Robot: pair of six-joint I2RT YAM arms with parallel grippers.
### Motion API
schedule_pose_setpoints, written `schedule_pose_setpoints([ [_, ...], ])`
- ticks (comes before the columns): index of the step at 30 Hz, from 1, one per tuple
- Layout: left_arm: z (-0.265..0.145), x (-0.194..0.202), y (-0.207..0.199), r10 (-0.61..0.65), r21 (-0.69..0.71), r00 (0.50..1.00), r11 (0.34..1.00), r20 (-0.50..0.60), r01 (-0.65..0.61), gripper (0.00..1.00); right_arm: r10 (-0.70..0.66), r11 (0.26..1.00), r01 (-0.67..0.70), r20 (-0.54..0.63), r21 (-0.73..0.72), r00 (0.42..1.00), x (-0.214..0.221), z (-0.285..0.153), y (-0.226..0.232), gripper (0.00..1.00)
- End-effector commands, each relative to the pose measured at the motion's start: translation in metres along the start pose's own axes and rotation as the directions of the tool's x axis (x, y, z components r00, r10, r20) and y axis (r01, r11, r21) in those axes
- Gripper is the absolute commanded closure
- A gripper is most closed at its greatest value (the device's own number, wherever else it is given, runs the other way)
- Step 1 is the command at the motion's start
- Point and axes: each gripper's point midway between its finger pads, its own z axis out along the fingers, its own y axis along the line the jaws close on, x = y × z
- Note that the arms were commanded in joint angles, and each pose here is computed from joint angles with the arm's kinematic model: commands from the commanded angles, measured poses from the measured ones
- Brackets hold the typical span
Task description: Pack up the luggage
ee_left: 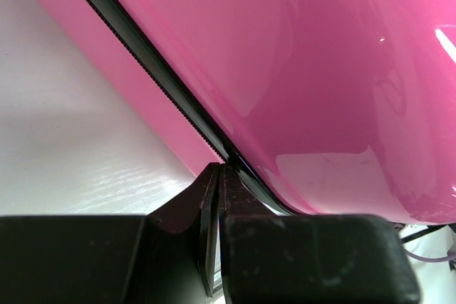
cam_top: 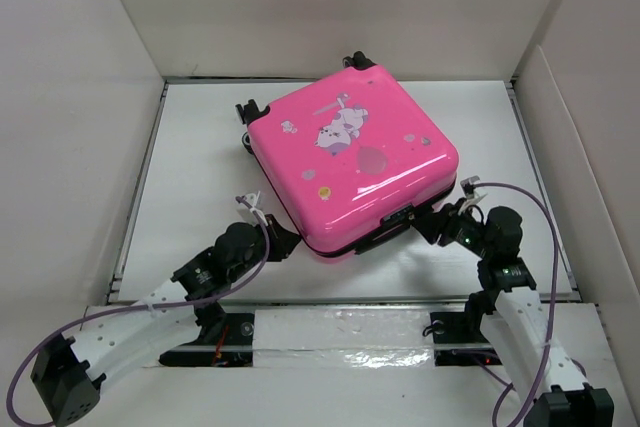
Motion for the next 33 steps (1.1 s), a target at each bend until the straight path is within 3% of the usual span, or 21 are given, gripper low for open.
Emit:
schedule_pose_setpoints([
  [1, 0.001, -0.015, -0.022, 0.008, 0.074, 0.999, 0.997, 0.039, -0.011, 1.00, -0.089, 0.991, 0.098, 0.094, -0.088, 0.992, -0.026, 0.002, 0.019, 0.56],
  [11, 0.002, -0.014, -0.023, 0.001, 0.085, 0.999, 0.996, 0.041, -0.004, 1.00, -0.107, 0.988, 0.113, 0.067, -0.108, 0.992, -0.027, 0.014, 0.023, 0.55],
  [14, 0.002, -0.014, -0.024, -0.001, 0.088, 0.999, 0.996, 0.041, -0.002, 1.00, -0.104, 0.987, 0.106, 0.030, -0.120, 0.994, -0.019, 0.020, 0.027, 0.59],
  [15, 0.002, -0.014, -0.024, -0.003, 0.089, 0.999, 0.996, 0.040, -0.001, 1.00, -0.111, 0.984, 0.112, 0.015, -0.139, 0.994, -0.015, 0.022, 0.034, 0.67],
  [25, 0.004, -0.014, -0.038, 0.000, 0.155, 0.999, 0.988, 0.038, -0.006, 1.00, -0.100, 0.993, 0.100, 0.001, -0.061, 0.995, -0.002, 0.020, 0.040, 1.00],
  [33, 0.011, -0.018, -0.072, -0.044, 0.308, 0.998, 0.951, 0.048, 0.027, 1.00, -0.093, 0.986, 0.088, -0.028, -0.143, 0.995, 0.018, 0.025, 0.079, 1.00],
])
